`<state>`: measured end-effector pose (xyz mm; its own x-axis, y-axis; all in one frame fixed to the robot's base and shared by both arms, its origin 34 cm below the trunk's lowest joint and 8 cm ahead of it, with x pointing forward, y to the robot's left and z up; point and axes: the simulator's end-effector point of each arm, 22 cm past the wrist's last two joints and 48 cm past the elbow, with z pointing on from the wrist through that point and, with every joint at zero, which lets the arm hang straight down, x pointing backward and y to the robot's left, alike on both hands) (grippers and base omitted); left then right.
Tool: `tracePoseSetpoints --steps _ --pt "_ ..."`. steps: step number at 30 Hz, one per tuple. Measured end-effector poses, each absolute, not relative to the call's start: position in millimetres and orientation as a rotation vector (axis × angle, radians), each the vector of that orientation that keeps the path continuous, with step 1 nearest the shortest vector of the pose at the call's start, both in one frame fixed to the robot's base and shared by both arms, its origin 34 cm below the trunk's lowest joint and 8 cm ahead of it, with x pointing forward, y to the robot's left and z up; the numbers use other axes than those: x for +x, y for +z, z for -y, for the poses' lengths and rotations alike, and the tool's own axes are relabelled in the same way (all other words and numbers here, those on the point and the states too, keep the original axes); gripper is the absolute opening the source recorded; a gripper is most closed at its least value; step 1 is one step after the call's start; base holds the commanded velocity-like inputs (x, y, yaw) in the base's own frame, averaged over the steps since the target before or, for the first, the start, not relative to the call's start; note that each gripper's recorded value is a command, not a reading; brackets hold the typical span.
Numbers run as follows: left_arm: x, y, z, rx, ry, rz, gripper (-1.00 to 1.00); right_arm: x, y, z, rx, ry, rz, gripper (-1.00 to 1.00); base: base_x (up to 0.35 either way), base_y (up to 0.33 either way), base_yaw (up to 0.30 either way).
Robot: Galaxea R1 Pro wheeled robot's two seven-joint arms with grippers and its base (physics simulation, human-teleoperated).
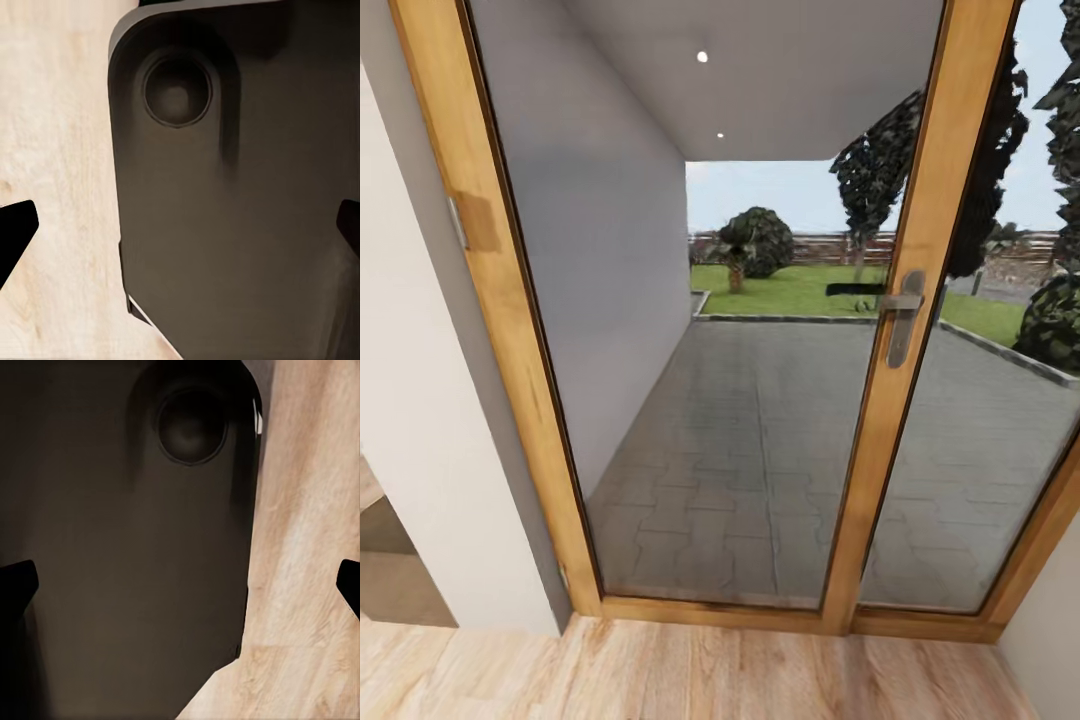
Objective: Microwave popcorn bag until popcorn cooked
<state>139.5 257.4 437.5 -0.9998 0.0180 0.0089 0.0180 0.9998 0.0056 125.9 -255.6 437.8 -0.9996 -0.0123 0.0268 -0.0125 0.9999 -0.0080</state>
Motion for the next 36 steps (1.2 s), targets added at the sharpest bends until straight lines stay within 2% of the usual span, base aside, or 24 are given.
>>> tracePoseSetpoints --steps 36 --pt "139.8 437.5 -257.5 -0.029 -0.009 3.133 1.00 129.5 437.8 255.5 0.022 0.013 3.131 1.00 0.000 0.000 0.267"
